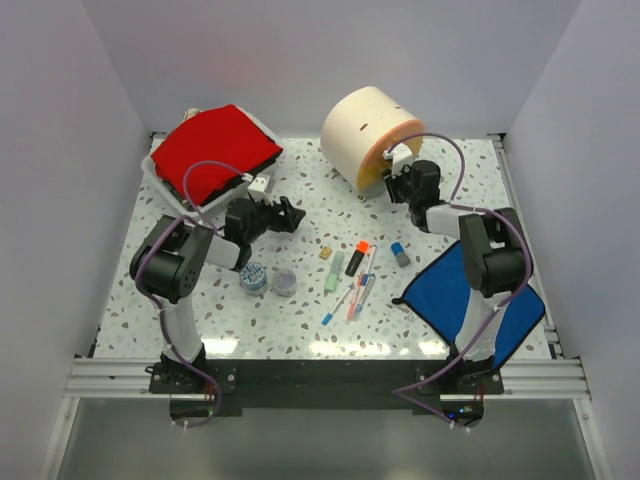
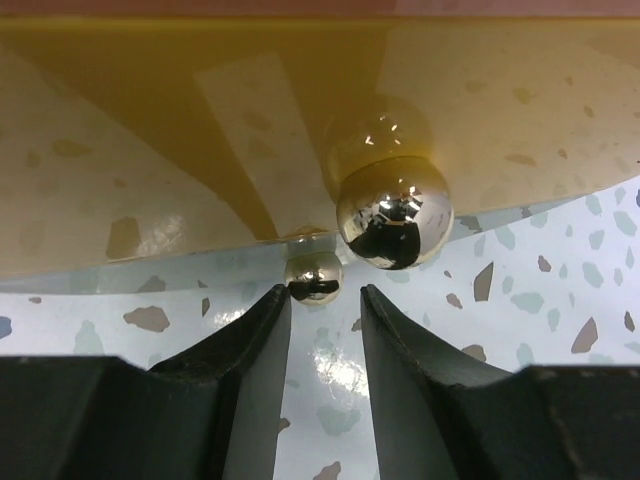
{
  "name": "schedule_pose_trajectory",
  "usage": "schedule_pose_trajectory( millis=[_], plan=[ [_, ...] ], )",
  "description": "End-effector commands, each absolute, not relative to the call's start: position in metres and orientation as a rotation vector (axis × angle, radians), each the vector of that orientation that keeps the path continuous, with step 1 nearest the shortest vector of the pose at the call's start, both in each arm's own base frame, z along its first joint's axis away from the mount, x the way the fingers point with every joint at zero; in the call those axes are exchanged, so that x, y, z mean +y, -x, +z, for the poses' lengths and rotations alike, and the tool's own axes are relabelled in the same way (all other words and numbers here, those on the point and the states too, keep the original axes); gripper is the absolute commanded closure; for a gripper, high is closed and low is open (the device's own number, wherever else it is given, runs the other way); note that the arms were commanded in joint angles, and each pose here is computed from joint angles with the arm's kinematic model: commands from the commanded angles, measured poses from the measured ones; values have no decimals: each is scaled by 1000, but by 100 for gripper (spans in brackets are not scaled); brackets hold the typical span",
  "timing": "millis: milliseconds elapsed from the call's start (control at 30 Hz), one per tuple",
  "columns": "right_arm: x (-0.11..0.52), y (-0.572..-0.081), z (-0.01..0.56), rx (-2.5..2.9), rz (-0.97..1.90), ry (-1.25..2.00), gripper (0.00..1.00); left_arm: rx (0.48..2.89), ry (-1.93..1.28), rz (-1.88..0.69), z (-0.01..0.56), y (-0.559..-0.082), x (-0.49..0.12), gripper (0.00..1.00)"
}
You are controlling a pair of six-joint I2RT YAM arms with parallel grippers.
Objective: Sort the stationery into containers
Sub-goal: Open the drawer in the storage box.
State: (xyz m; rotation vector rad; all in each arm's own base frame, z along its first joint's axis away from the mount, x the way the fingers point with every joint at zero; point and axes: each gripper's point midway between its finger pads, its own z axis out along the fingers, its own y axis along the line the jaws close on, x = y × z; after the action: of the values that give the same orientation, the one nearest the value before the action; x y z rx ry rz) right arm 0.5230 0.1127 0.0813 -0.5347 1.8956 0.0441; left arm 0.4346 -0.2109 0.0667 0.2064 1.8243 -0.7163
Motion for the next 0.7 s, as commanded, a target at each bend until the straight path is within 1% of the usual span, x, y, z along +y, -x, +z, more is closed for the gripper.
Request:
schedule_pose_trajectory(
  millis=[0,200,367,500,567,600,667],
  plan=[
    [117,-544,106,1808,57,508,63,1757,-209,-708,83,-447,-208,20],
    [120,-546,105,1801,72,509,66,1766,-208,-708,79,-446,-208,20],
    [124,-546,104,1794,90,526,74,1769,-203,-716,78,-446,-209,20],
    [127,-542,101,1804,103,548,87,1766,-208,-708,79,-446,-208,20],
    [127,-539,98,1812,110,557,91,1766,-204,-704,79,-445,-207,20],
    [127,-537,100,1810,110,564,94,1767,-204,-701,78,-445,-206,20],
    [126,-533,97,1821,108,568,97,1763,-207,-704,80,-444,-207,20]
  ],
)
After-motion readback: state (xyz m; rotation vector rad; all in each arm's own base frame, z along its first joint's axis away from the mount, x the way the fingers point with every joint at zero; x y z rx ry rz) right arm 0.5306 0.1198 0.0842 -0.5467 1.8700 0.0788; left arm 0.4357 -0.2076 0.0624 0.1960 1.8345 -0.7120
